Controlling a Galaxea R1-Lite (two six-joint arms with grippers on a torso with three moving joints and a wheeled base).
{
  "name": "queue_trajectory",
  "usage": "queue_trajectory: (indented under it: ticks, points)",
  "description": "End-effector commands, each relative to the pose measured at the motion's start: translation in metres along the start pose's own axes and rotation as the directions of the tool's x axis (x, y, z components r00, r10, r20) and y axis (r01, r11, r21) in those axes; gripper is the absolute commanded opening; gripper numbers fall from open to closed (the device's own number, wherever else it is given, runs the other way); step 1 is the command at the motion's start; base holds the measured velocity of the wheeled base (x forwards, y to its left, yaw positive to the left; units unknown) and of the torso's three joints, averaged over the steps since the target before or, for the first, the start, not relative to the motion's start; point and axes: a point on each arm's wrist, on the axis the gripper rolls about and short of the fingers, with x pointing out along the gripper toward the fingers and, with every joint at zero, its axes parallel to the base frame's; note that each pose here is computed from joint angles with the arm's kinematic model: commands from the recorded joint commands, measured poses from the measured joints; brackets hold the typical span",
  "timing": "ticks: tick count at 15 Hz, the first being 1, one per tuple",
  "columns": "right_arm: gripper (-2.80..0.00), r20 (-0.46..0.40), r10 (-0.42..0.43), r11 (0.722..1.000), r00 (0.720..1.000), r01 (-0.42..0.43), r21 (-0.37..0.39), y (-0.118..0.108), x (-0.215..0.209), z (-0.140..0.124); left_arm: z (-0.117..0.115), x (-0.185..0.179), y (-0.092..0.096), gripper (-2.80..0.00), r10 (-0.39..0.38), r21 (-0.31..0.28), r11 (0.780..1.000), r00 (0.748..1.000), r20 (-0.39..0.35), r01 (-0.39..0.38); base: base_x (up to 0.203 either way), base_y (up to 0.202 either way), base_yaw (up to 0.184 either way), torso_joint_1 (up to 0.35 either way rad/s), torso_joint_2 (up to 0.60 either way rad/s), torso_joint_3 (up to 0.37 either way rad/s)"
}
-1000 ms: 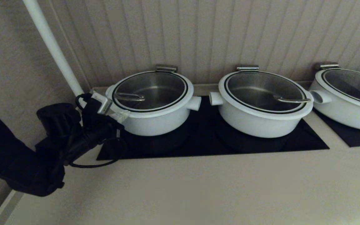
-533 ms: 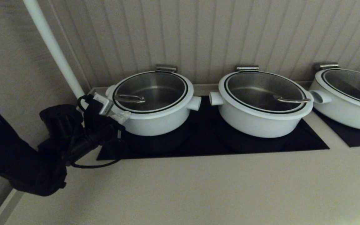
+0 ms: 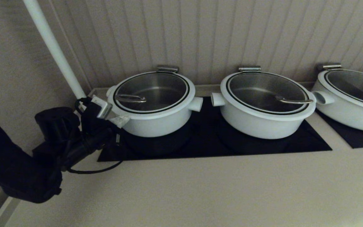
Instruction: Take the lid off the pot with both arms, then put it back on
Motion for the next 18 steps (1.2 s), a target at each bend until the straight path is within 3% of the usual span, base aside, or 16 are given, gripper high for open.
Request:
queue_trajectory:
  ticks: [1,9,18]
  points:
    - [-2.8,-0.001,0.001,1.0,1.0,-0.001,-0.001,0.0,0.0,0.0,0.005,-0.008,-0.001,-2.8,0.002,0.004,1.0,1.0,0.016,-0.003,0.0,0.0,0.0,0.0,0.0,0.0]
    - [-2.8,0.0,0.001,1.0,1.0,-0.001,-0.001,0.0,0.0,0.0,0.02,-0.036,-0.004,-2.8,0.012,0.004,1.0,0.999,0.047,-0.012,0.0,0.0,0.0,0.0,0.0,0.0]
    - [-2.8,-0.001,0.001,1.0,1.0,-0.001,-0.001,0.0,0.0,0.0,0.023,-0.095,-0.007,-2.8,0.06,0.004,0.998,0.997,0.042,-0.06,0.0,0.0,0.0,0.0,0.0,0.0]
